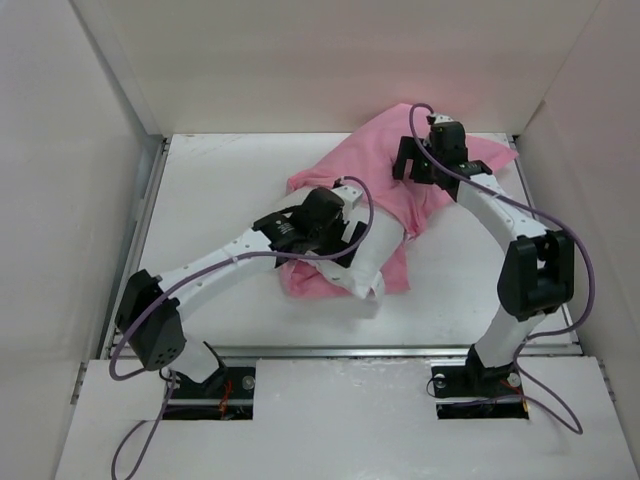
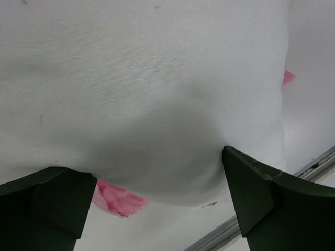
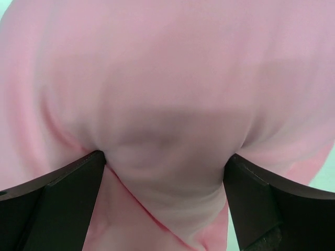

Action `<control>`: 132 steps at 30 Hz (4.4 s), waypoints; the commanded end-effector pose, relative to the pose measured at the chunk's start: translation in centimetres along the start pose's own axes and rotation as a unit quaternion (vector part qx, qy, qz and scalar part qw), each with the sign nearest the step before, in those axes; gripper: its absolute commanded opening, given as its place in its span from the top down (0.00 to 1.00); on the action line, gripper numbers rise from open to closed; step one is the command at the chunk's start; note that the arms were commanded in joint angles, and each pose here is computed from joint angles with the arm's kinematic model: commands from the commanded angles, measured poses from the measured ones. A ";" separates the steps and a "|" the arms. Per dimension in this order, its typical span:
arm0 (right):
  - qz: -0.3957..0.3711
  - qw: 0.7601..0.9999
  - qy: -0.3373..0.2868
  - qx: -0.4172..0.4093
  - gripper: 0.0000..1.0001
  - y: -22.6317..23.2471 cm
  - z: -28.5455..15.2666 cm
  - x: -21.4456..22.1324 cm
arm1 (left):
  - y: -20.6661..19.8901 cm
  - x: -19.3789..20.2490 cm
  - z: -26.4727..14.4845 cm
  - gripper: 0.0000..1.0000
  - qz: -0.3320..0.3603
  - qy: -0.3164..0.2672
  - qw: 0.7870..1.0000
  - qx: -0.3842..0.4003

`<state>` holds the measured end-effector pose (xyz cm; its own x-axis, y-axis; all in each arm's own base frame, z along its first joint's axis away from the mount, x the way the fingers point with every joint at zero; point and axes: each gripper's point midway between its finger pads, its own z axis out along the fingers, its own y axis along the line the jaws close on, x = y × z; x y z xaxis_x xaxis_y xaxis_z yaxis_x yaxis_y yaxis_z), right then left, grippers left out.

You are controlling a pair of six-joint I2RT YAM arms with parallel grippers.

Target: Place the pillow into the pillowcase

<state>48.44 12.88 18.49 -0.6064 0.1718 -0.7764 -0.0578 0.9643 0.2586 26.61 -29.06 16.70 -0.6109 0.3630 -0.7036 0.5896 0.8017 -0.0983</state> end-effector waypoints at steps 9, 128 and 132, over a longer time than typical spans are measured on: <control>0.099 0.994 -0.029 -0.031 0.05 -0.5 -11.9 6.8 | -4.7 -7.7 -2.8 0.00 0.100 -0.095 0.990 0.008; -0.066 0.979 -0.191 -0.037 1.00 11.1 -28.0 -1.6 | 4.2 -1.5 -2.7 0.00 -0.206 -0.205 0.954 0.078; -0.078 0.979 -0.189 -0.023 1.00 11.3 -27.4 -2.0 | 0.2 -3.3 -2.7 0.00 -0.160 -0.212 0.956 0.122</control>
<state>26.19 17.68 36.32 -0.3195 0.0496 -0.9463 -0.1942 0.9740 0.1166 27.20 -25.76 16.17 -0.6468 -0.1462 -0.7485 0.3952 0.7752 -0.4929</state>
